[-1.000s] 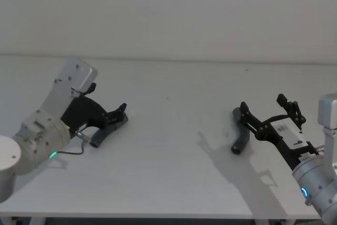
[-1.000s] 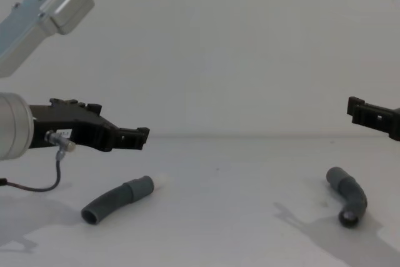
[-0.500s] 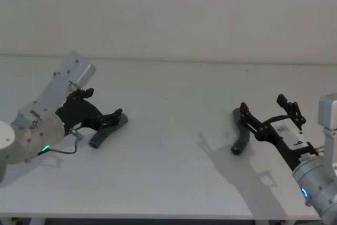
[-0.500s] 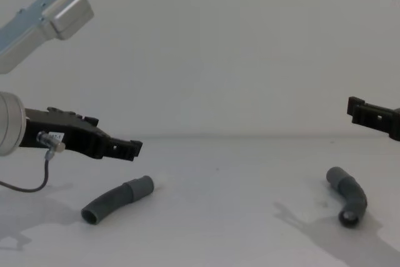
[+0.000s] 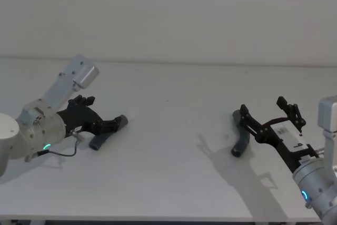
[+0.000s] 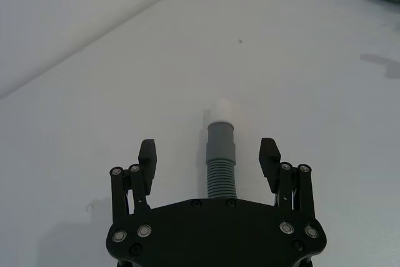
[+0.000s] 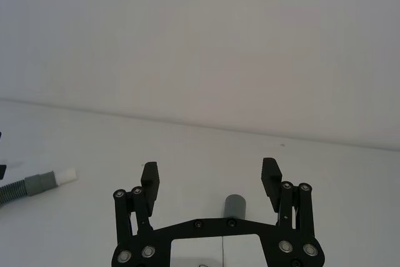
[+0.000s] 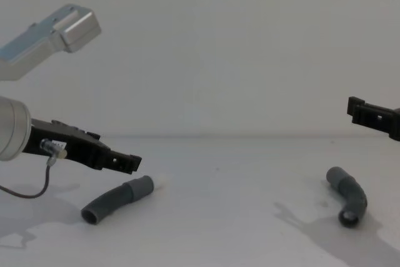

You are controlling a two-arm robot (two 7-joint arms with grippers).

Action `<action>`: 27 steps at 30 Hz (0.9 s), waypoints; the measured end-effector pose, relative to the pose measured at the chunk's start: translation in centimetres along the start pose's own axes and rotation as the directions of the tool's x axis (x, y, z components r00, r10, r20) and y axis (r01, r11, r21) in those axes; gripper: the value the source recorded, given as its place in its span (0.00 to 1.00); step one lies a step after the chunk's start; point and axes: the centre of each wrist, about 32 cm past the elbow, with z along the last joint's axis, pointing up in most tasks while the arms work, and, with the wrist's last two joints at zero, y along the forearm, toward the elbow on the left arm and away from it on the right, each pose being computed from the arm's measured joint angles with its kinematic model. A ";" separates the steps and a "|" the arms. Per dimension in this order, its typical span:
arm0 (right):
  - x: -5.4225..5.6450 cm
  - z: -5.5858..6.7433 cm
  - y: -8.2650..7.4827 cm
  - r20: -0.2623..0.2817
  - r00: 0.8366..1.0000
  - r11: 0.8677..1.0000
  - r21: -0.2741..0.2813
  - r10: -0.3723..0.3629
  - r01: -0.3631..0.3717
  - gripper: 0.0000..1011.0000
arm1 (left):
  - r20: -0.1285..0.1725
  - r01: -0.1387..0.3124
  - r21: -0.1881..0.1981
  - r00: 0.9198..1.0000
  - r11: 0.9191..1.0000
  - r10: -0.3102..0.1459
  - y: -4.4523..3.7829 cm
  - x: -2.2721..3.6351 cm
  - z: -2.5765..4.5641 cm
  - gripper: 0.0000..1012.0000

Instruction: Use both hands to pick up one end of the pipe from the table, align the ends, and insert them.

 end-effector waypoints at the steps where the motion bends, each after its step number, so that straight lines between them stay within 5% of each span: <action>1: 0.0 0.0 0.0 0.000 1.000 1.000 0.000 0.000 0.000 1.00 | -0.001 0.003 0.007 1.000 1.000 -0.003 -0.19 0.09 0.01 0.99; 15: 0.0 0.0 0.0 0.000 1.000 1.000 0.000 0.000 0.000 1.00 | -0.016 0.017 0.032 1.000 0.999 -0.016 -1.47 0.46 0.21 0.99; 27: 0.0 0.0 0.0 0.000 1.000 1.000 0.000 0.000 0.000 1.00 | -0.040 0.031 0.067 0.999 0.997 -0.029 -2.59 0.73 -0.37 0.99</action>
